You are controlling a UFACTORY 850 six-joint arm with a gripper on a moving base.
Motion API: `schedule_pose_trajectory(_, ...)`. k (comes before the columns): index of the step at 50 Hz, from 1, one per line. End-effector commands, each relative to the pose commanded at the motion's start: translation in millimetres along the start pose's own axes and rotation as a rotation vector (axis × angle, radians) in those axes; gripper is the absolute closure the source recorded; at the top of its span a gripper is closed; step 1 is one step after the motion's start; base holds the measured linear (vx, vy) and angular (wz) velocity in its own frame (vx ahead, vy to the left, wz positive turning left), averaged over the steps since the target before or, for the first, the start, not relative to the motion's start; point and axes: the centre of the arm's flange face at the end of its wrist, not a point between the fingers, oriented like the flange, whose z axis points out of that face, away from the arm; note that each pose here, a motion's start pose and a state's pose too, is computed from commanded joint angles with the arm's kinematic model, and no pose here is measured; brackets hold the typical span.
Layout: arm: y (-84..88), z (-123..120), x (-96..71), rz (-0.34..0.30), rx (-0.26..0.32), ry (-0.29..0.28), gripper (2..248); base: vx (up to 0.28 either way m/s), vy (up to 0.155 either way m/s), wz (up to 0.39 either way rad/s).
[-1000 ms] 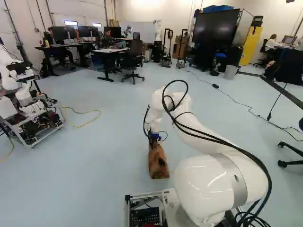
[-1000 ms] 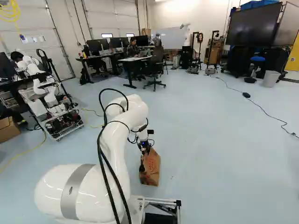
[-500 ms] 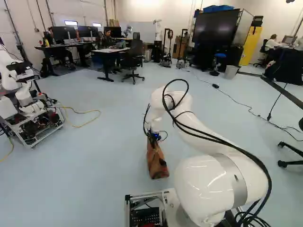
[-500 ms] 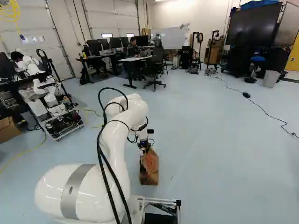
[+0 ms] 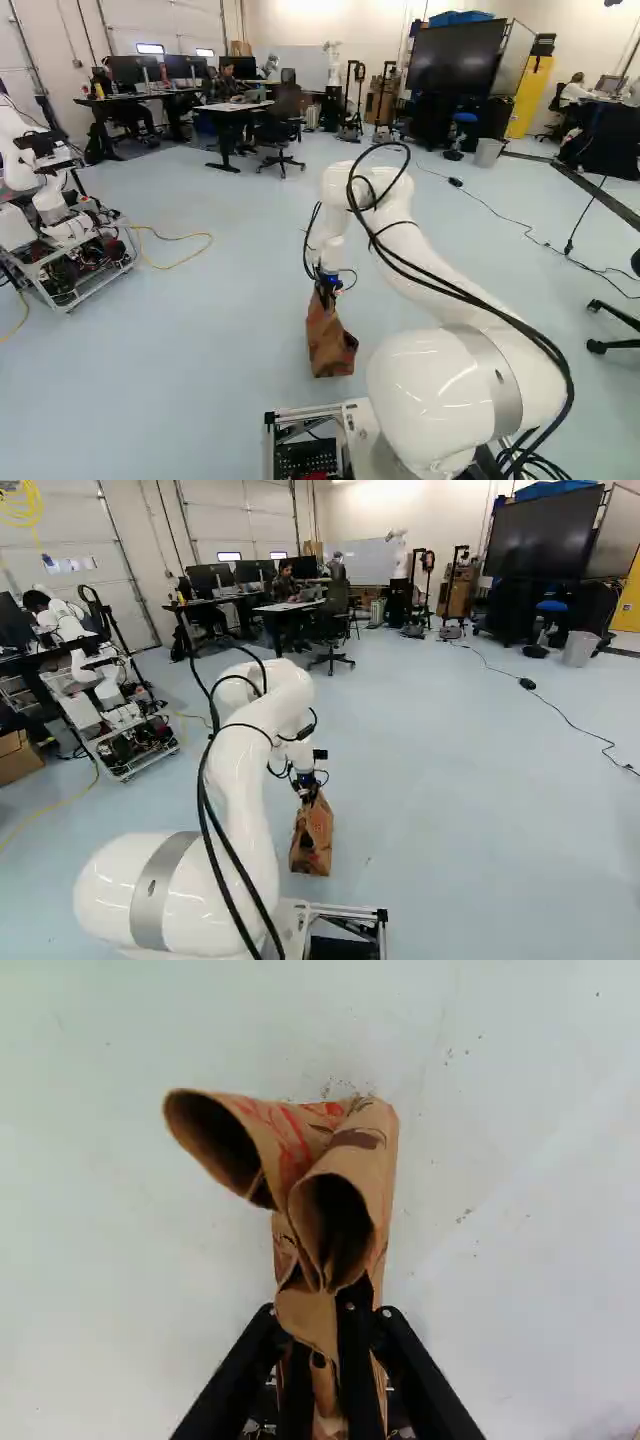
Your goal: Pick up the grocery bag from the ground
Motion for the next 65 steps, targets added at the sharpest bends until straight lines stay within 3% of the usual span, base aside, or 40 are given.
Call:
schedule_pose_trajectory(24,-9.7,-68,-31.7,-0.018,0.0,0.076,225,0.0,0.0,0.0)
schedule_pose_trajectory(47,-21.1,-137,-64.9,-0.042,0.005,0.266,225,0.0,0.0,0.0)
schedule_pose_trajectory(65,-29.4,-192,-100.6,-0.063,0.012,0.424,225,0.0,0.0,0.0)
